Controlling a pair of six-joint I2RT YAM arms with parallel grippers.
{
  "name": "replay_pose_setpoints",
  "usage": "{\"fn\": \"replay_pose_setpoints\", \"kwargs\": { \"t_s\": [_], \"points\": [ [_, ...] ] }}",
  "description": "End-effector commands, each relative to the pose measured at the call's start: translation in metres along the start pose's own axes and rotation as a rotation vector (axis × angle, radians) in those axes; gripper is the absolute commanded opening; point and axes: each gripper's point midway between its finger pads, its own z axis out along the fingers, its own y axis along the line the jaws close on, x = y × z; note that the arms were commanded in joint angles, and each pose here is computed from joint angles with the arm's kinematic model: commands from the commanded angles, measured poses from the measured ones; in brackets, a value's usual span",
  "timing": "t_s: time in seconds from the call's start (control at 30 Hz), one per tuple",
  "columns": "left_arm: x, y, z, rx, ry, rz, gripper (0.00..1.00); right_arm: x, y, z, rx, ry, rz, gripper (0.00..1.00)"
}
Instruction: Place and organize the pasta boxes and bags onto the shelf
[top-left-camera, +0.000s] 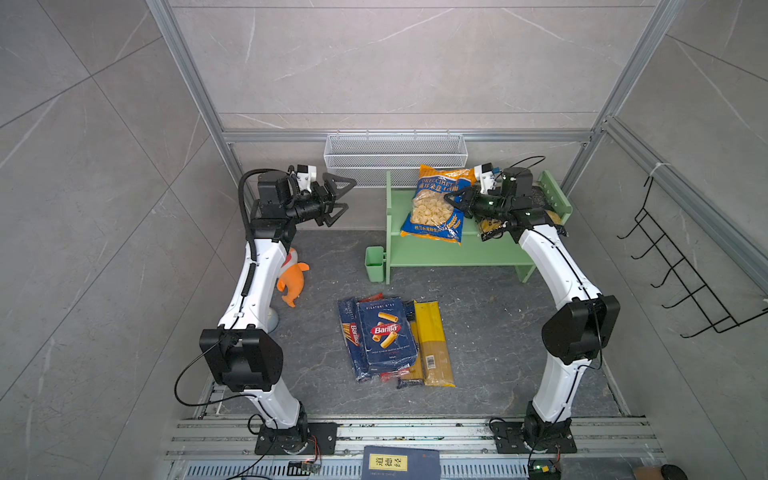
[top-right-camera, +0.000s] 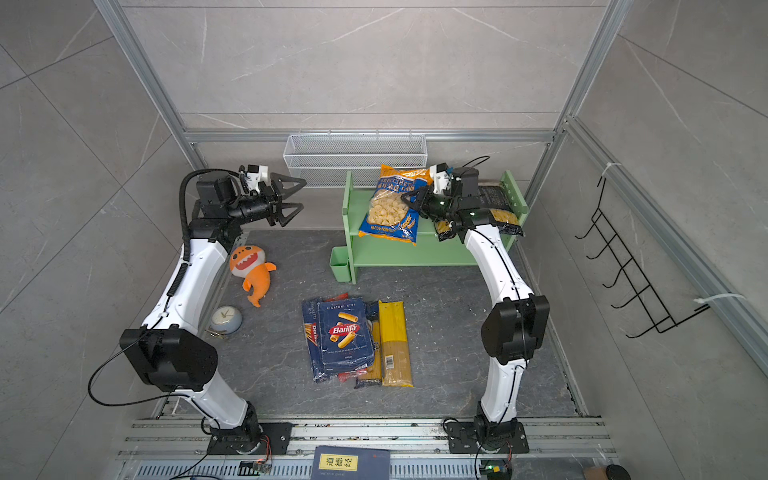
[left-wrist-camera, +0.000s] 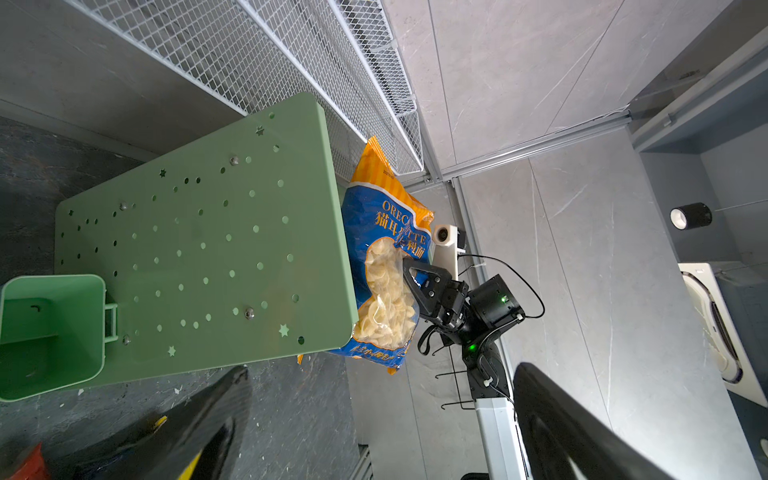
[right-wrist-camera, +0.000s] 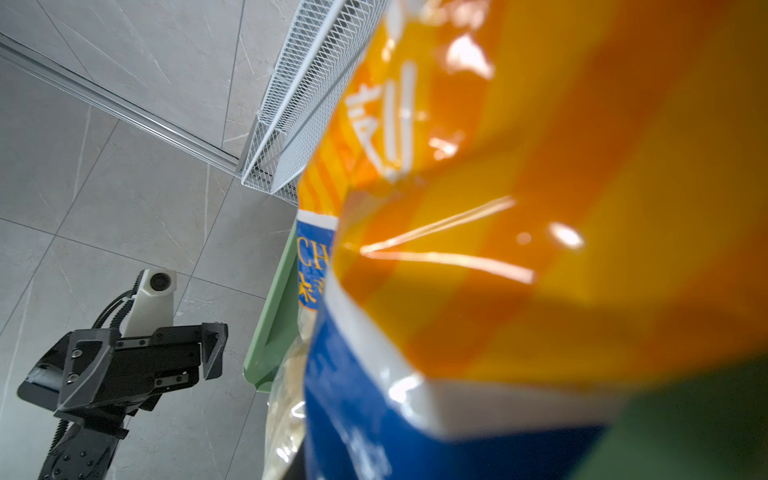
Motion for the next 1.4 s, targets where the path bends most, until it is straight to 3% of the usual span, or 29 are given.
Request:
{"fn": "replay_pose_setpoints", "kwargs": {
  "t_s": [0.0,0.17,0.3,0.73,1.17,1.37],
  "points": [
    [0.006,-0.022,-0.013,0.034,-0.001,0.068,1.00,-0.006,0.016,-0.017,0.017,-0.029,-0.054,0.25],
    [0.007,-0.021,-0.014,0.029,-0.004,0.063,1.00,-0.004,0.014,-0.023,0.046,-0.030,-0.072,0.56],
    [0.007,-0.021,-0.014,0.030,-0.007,0.060,1.00,-0.007,0.020,-0.029,0.049,-0.037,-0.089,0.63],
    [0.004,-0.025,-0.013,0.044,-0.011,0.066,1.00,-0.021,0.034,-0.065,0.121,-0.060,-0.148,0.72],
    [0.006,-0.020,-0.010,0.053,0.005,0.053,1.00,-0.002,0.033,-0.092,0.200,-0.012,-0.133,0.69],
    [0.008,-0.020,-0.011,0.055,0.011,0.051,1.00,0.002,0.072,-0.082,-0.080,-0.003,-0.065,0.72]
  ]
}}
